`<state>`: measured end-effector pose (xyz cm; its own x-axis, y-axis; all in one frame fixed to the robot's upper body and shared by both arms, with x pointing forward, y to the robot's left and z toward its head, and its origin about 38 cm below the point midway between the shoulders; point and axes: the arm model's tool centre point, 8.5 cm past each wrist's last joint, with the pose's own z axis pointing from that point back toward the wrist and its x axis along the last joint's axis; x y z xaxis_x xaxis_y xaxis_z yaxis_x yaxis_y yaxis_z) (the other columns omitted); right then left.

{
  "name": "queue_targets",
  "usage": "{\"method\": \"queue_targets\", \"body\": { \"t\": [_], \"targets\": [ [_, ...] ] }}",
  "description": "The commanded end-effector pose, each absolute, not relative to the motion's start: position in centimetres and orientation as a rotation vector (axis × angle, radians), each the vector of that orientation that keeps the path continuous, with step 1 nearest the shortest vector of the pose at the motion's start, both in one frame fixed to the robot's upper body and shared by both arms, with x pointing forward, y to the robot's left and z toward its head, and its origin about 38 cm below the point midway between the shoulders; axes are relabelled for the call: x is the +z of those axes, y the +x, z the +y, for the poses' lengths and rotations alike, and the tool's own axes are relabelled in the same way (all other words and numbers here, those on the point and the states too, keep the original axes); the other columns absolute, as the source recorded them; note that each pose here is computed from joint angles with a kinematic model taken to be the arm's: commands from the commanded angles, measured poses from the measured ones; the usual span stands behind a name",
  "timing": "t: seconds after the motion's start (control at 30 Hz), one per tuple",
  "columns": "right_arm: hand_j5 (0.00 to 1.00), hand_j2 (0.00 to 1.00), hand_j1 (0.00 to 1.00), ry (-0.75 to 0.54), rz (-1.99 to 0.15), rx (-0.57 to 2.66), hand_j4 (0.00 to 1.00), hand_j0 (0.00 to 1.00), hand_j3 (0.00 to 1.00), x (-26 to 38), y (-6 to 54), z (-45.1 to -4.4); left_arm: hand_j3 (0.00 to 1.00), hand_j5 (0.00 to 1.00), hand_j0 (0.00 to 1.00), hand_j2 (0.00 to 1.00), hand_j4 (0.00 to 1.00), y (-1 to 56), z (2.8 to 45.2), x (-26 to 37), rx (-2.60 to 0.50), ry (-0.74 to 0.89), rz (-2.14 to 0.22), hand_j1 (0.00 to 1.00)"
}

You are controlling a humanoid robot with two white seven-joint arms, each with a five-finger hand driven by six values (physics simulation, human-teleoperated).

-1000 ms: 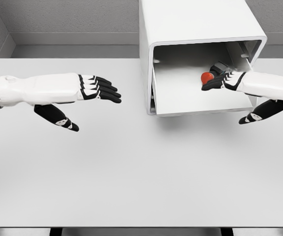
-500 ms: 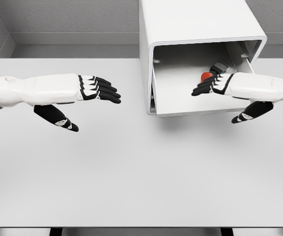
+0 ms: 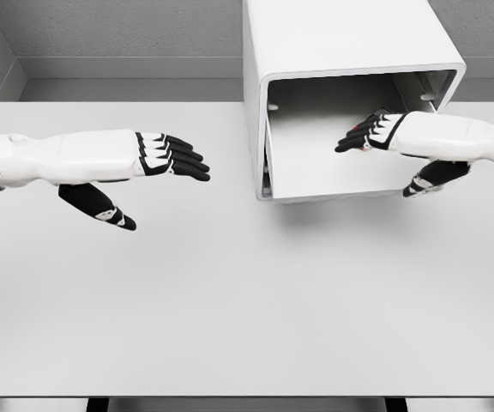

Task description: Slide open multi-storey tabletop storage cabinets and put open load switch and slide close multi-storey tabletop storage cabinets

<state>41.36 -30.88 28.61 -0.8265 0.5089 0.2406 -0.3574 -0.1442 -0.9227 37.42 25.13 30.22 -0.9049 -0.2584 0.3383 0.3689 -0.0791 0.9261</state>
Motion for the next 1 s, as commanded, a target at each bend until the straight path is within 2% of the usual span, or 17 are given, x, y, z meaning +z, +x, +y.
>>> {"method": "queue_targets", "body": {
  "t": [0.0, 0.23, 0.37, 0.53, 0.67, 0.77, 0.97],
  "targets": [
    [1.00, 1.00, 1.00, -0.183, -1.558, 2.010, 1.00, 1.00, 1.00, 28.1, 42.2, -30.8, 1.00, 1.00, 1.00, 1.00, 1.00, 37.4, 25.4, 30.3, -2.030, -0.114, -1.779, 1.00],
    [1.00, 1.00, 1.00, -0.238, -1.558, 2.019, 1.00, 1.00, 1.00, 28.4, 44.0, -30.5, 1.00, 1.00, 1.00, 1.00, 1.00, 37.3, 25.8, 30.2, -2.031, -0.107, -1.766, 1.00],
    [1.00, 1.00, 1.00, -0.192, -1.601, 2.108, 1.00, 1.00, 1.00, 29.8, 40.4, -29.1, 1.00, 1.00, 1.00, 1.00, 1.00, 37.5, 25.9, 30.2, -2.028, -0.102, -1.763, 1.00],
    [1.00, 1.00, 1.00, -0.203, -1.580, 2.084, 1.00, 1.00, 1.00, 29.5, 39.1, -30.8, 1.00, 1.00, 1.00, 1.00, 1.00, 38.0, 26.5, 30.0, -2.015, -0.079, -1.749, 1.00],
    [1.00, 1.00, 1.00, -0.122, -1.528, 2.059, 1.00, 1.00, 1.00, 26.3, 38.1, -31.1, 1.00, 1.00, 1.00, 1.00, 1.00, 38.1, 26.6, 30.0, -2.013, -0.077, -1.745, 1.00],
    [1.00, 1.00, 1.00, -0.162, -1.549, 2.016, 1.00, 1.00, 1.00, 26.7, 38.0, -32.2, 1.00, 1.00, 1.00, 1.00, 1.00, 38.2, 26.8, 29.8, -2.006, -0.075, -1.738, 1.00],
    [1.00, 1.00, 1.00, -0.156, -1.553, 2.021, 1.00, 1.00, 1.00, 26.7, 38.1, -31.9, 1.00, 1.00, 1.00, 1.00, 1.00, 38.0, 28.8, 29.3, -2.000, -0.043, -1.674, 1.00]
  ]
}}
